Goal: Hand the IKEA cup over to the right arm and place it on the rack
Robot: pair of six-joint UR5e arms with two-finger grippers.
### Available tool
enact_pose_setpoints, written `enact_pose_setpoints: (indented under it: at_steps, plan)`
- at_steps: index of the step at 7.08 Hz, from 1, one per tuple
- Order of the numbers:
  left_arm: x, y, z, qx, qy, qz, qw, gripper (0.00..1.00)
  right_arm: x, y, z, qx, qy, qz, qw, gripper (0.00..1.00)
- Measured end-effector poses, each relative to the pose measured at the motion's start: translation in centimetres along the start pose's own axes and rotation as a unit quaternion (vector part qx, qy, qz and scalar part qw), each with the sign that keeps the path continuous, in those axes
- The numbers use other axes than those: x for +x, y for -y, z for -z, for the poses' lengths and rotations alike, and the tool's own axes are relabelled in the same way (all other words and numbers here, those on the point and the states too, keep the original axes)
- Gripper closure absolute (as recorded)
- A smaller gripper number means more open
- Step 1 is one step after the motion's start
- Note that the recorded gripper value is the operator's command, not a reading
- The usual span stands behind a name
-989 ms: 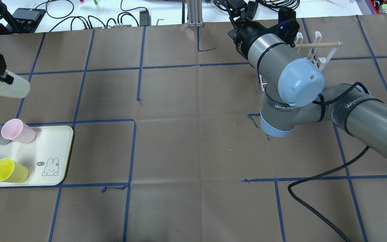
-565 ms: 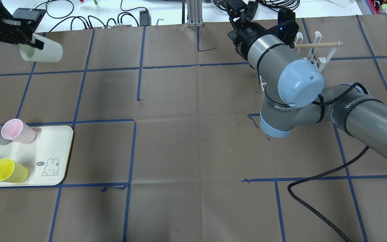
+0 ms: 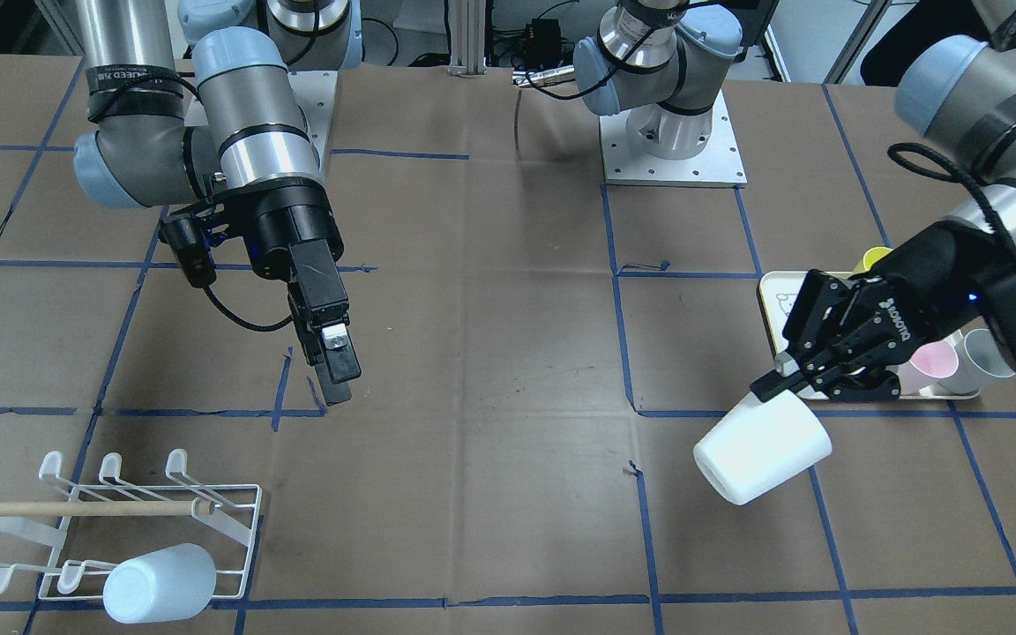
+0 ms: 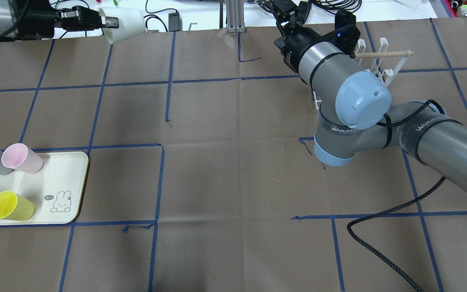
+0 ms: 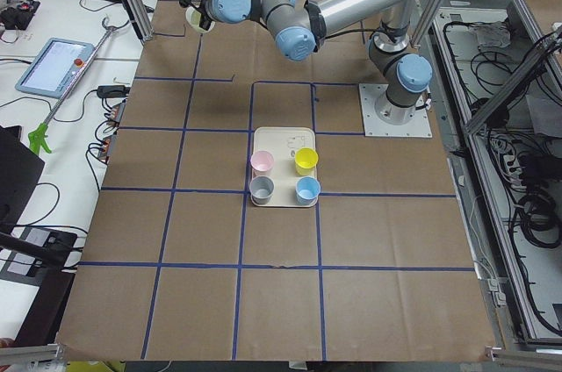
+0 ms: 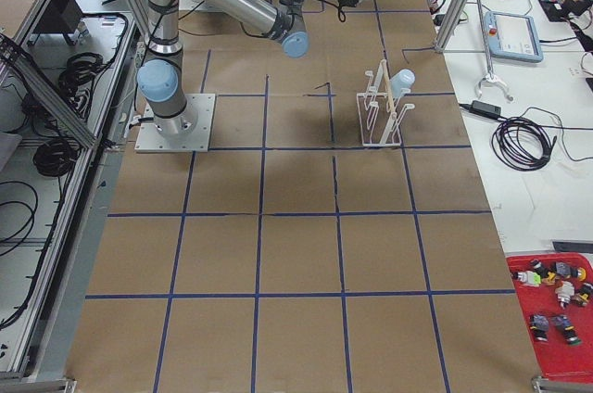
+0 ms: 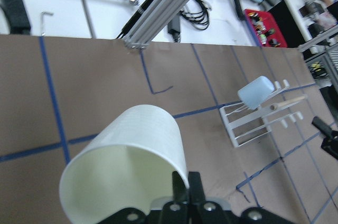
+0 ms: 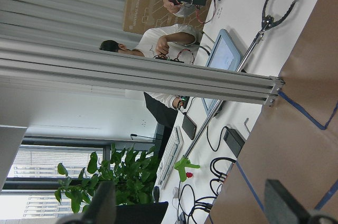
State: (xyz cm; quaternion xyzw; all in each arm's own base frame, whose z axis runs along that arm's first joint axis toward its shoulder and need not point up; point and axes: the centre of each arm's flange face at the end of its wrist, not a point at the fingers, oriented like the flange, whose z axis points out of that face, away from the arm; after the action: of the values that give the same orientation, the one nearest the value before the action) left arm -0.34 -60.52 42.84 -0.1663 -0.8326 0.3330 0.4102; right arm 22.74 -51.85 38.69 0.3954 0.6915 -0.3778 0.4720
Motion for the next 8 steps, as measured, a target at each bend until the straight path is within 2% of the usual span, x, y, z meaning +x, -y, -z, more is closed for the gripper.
enact_pose_setpoints:
  at_steps: [1,2,4,6,8]
  plan:
    - [0.6,-1.2,-2.4,0.029,-0.027,-0.052,0.9979,0.99,0.0,0.0,0.0,-0.001,-0.001,-0.016,0.9999,0.00]
    - [1.7,-2.0,-5.1,0.048,-0.052,-0.105,0.9919,0.97,0.0,0.0,0.0,-0.001,-0.001,-0.040,0.9992,0.00]
    - [3.1,-3.6,-9.5,0.066,-0.090,-0.180,0.9774,0.96,0.2,-0.1,-0.2,-0.002,-0.004,-0.060,0.9982,0.00]
    - [2.6,-6.6,-12.2,0.088,-0.120,-0.219,0.9644,0.95,0.3,-0.1,-0.3,-0.002,-0.006,-0.062,0.9980,0.00]
    - [4.5,-8.7,-13.4,0.095,-0.140,-0.227,0.9592,0.94,0.5,-0.1,-0.5,-0.002,-0.009,-0.063,0.9980,0.00]
